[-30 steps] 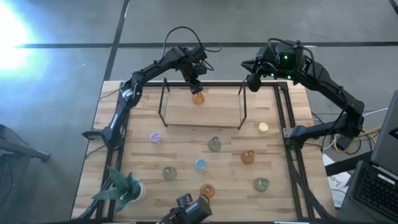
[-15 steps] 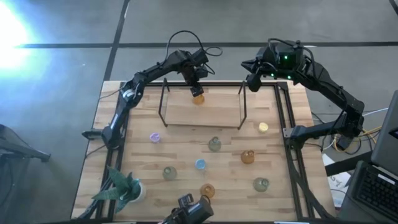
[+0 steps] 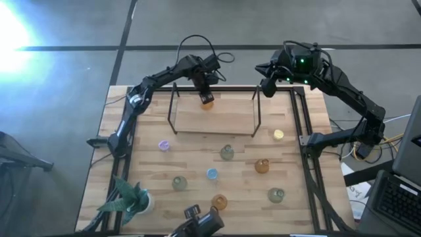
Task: Pick & Place candle stick holders
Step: Put the top left yellow glass candle holder on the shelf
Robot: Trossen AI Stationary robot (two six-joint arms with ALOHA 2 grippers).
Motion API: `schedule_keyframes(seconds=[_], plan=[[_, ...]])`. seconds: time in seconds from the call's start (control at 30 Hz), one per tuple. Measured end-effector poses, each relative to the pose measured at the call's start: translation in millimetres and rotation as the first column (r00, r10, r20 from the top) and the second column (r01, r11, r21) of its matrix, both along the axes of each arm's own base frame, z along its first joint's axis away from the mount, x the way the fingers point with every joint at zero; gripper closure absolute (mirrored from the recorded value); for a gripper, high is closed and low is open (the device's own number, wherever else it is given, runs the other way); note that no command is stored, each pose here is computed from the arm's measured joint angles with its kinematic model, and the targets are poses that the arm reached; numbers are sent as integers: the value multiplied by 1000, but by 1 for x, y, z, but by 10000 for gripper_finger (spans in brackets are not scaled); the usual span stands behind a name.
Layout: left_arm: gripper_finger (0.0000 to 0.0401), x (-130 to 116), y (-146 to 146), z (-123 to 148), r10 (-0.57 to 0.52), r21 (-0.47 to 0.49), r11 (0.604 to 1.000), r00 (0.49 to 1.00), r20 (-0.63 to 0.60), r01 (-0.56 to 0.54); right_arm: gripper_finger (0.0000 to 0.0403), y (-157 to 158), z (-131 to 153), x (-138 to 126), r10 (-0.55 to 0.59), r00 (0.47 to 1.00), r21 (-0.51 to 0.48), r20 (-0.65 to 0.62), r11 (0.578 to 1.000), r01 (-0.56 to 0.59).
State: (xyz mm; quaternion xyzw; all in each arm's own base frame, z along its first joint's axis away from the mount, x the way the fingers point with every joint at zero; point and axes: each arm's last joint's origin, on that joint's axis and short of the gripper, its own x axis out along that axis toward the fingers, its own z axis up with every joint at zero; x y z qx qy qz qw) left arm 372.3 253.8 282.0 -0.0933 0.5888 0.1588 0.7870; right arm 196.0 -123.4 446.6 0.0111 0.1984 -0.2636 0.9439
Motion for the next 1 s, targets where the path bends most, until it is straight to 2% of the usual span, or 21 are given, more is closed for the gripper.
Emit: schedule_keyframes(seconds=[0.17, 0.8, 1.0], plan=[[366, -12, -1, 3, 15, -44, 999, 998, -66, -18, 376, 0, 0, 0, 0, 1000, 1, -1, 1000, 0], [365, -31, 4, 1, 53, -116, 991, 984, -172, -73, 376, 2, -7, -3, -2, 998, 48, -62, 999, 5], [366, -37, 9, 2, 67, -138, 986, 984, -166, -91, 376, 2, -7, -3, -3, 998, 51, -61, 999, 6]])
